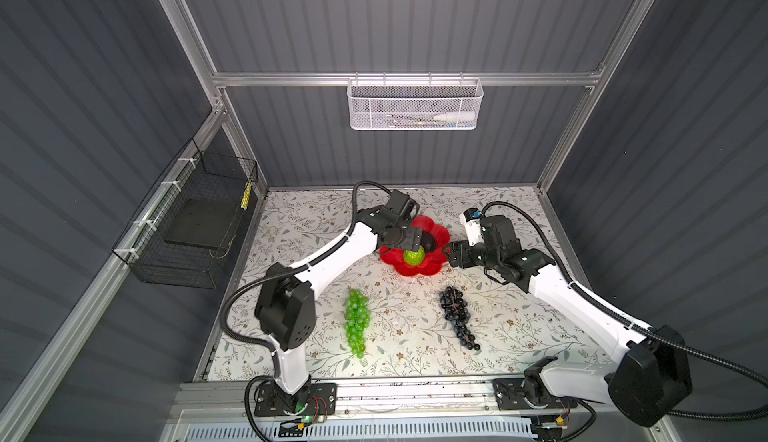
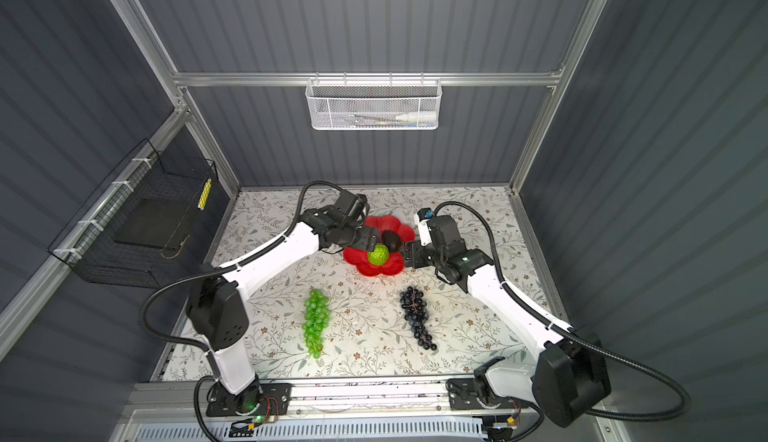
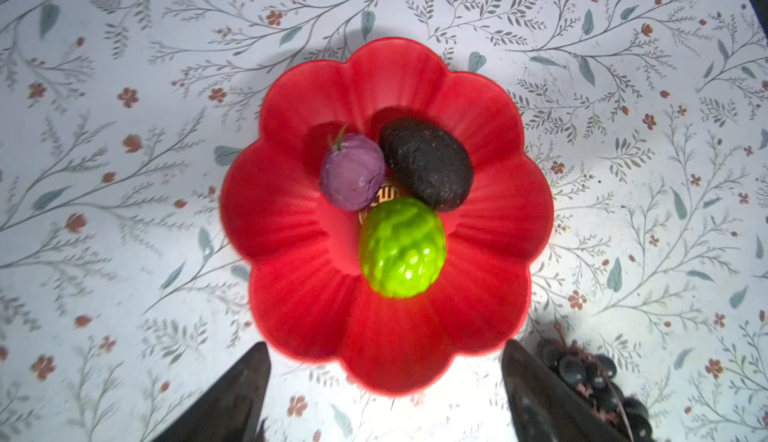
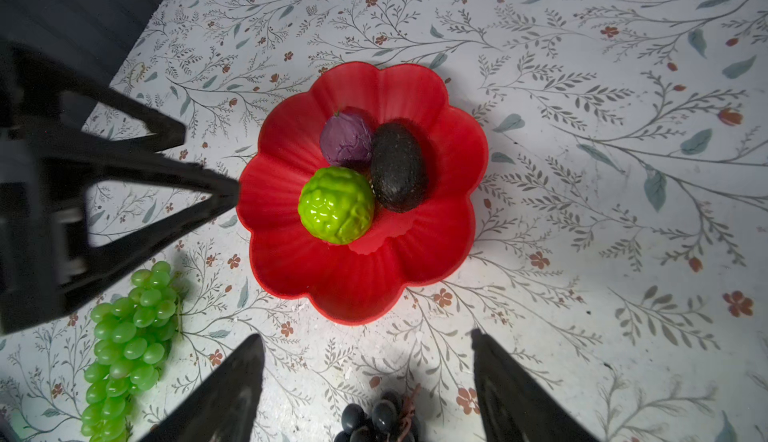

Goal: Place and organize the fake fruits in the fruit bowl
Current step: 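Open the left gripper over green grapes while the right lowers onto black grapes, then grasp the black grape bunch with the right gripper and lift it toward the bowl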

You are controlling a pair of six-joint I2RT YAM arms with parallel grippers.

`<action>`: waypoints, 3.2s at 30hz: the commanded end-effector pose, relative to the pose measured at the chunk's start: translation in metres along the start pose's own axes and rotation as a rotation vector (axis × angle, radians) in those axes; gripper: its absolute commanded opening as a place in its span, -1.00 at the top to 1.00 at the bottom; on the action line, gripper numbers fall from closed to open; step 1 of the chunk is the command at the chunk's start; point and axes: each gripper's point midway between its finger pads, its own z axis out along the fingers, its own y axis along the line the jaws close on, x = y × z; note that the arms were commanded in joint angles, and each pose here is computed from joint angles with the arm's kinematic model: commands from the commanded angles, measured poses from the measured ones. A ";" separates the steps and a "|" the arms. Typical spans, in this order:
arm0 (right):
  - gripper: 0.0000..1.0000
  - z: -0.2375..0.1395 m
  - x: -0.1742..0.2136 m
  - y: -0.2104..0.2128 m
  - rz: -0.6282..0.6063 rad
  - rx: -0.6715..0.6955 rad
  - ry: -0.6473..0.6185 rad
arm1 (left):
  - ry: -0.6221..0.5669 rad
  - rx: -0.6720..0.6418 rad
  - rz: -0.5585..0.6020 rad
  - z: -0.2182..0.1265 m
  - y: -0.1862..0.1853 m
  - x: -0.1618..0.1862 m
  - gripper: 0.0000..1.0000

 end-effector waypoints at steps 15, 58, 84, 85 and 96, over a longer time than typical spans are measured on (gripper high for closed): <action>-0.12 0.012 0.076 0.017 0.014 -0.023 0.249 | 0.076 -0.133 -0.216 -0.035 0.066 0.120 -0.49; 1.00 0.016 0.130 -0.027 0.024 0.154 0.306 | 0.025 -0.201 -0.172 -0.036 0.076 0.103 -0.60; 1.00 -0.089 0.006 0.022 -0.033 0.050 -0.018 | -0.008 -0.231 -0.167 -0.045 0.081 0.095 -0.61; 1.00 -0.092 -0.002 0.025 -0.039 0.045 -0.030 | -0.008 -0.231 -0.166 -0.045 0.081 0.095 -0.61; 1.00 -0.092 -0.074 0.067 -0.120 -0.047 -0.110 | -0.019 -0.242 -0.181 -0.049 0.084 0.096 -0.61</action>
